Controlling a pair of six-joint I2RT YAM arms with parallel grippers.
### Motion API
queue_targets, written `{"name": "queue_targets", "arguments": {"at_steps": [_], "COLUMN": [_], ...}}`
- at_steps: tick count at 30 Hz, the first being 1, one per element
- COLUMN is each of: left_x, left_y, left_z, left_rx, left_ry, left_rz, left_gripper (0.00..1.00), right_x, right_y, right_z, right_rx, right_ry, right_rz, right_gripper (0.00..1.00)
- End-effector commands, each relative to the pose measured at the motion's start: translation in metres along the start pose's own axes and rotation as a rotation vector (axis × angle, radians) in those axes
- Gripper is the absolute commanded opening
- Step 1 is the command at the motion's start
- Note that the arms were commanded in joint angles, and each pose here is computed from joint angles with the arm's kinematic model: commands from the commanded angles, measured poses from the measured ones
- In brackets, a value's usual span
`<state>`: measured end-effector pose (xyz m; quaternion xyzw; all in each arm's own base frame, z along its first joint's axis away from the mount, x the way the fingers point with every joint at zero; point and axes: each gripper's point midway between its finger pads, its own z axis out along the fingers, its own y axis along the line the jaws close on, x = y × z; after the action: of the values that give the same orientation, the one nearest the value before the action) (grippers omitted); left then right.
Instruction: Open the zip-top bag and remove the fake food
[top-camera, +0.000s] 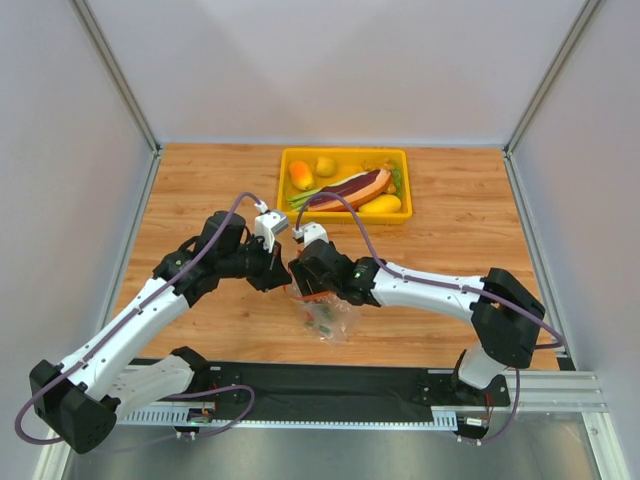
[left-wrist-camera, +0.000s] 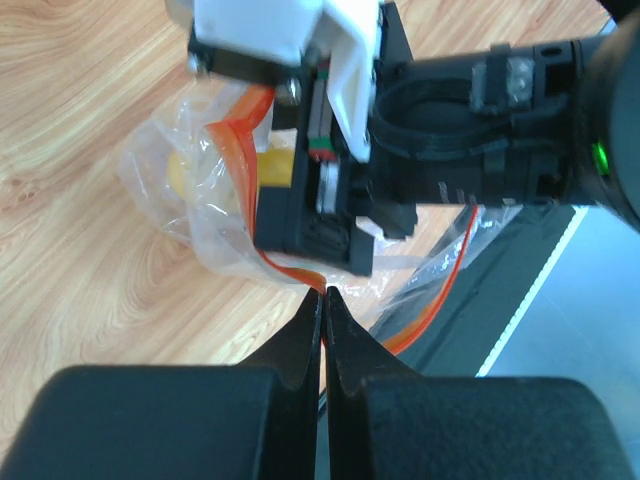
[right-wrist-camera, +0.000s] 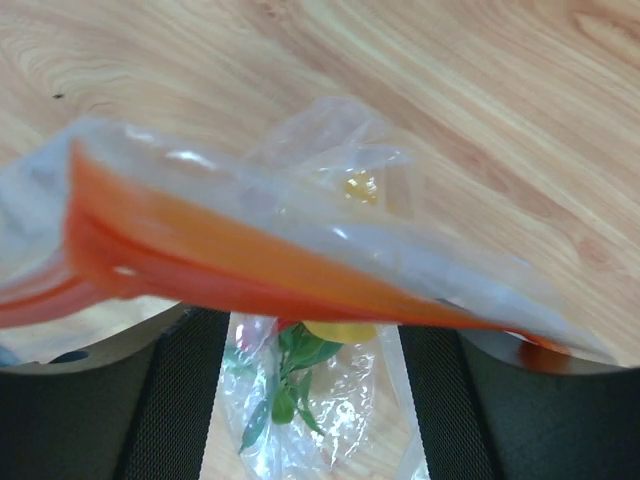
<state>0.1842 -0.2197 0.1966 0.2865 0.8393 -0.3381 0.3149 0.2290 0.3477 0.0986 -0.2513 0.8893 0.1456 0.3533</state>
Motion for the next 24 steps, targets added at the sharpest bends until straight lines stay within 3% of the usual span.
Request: {"name": "queue_targets", "arguments": {"at_steps": [1, 7, 16, 24], "left_x": [-0.006, -0.009, -0.006, -0.008], "left_y": [-0.008, -0.009, -0.006, -0.012], "left_z": [0.000, -0.004, 0.002, 0.002], "left_rx": [0.040, 0.036, 0.036, 0.064], "left_ry": [-0.019, -0.039, -0.013, -0.028], "left_rz": [0.039, 0.056, 0.039, 0.044], "left_gripper": [0.00, 0.00, 0.00, 0.00], "right_x": [-0.007, -0.002, -0.018, -0.020], "right_y": [-0.024, -0.051, -0.033, -0.005], "right_z": [0.014, 0.007, -0.016, -0.028], "right_rx": [0.063, 0.117, -0.012, -0.177], "right_ry": [-0.043, -0.052, -0.115, -0.115], "right_rz": [0.013, 0.022, 0.008, -0.010], "right_gripper": [0.69, 0.72, 0.73, 0.52]}}
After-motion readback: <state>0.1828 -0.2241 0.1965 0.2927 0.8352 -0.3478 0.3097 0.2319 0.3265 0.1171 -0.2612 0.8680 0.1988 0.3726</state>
